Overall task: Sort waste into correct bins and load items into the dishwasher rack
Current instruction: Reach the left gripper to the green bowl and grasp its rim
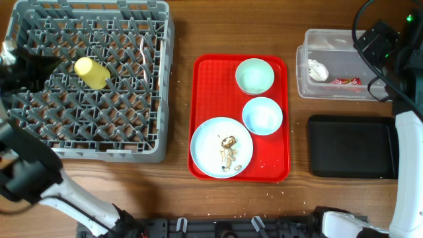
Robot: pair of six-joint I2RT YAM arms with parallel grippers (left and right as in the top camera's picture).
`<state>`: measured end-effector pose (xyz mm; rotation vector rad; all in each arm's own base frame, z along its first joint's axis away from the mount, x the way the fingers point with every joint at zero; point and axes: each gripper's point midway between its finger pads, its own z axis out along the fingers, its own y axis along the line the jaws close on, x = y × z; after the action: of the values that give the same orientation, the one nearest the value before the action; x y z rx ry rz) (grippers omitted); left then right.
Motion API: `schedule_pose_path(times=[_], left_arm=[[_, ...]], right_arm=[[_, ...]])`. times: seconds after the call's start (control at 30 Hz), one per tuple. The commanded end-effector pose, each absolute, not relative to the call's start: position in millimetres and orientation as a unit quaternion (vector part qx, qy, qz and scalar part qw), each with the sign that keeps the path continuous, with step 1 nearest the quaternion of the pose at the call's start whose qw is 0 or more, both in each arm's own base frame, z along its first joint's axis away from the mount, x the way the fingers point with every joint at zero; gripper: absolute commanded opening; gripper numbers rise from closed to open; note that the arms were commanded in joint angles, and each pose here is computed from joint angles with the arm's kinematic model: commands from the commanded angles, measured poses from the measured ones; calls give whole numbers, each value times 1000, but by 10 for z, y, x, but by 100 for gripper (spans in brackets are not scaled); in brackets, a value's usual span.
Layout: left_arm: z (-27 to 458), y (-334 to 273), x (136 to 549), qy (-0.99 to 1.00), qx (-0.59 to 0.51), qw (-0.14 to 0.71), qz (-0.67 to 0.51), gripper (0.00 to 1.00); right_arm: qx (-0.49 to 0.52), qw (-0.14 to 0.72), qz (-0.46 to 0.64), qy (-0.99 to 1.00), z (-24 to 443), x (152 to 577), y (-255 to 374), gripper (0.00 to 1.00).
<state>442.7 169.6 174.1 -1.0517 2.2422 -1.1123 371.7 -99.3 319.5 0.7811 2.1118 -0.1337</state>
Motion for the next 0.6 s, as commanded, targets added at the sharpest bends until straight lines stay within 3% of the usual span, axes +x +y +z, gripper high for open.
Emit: schedule_pose_path(times=[0.0,0.07,0.13,0.27,0.43,0.57], left_arm=[[2065,1138,4505,882,-297,246,-270,16],[2047,522,4604,913,-220,233,-252,31],[1950,-109,4653,936,-141,216,-239,54],[1676,-1179,4704,965,-15,223,-134,68],[1380,-1988,4610,967,72,234,-70,71],[1158,-2613,4585,956,127,252,-83,65]], right_arm=[[318,426,-60,845,3172,3729,-1027,100],[318,426,-60,845,3174,3729,-1027,100],[318,426,-60,845,3172,3729,-1027,100],[318,426,-60,845,3172,3729,-1027,100],[318,426,-60,845,3173,3728,-1027,100],[318,426,-60,845,3172,3729,-1027,100]])
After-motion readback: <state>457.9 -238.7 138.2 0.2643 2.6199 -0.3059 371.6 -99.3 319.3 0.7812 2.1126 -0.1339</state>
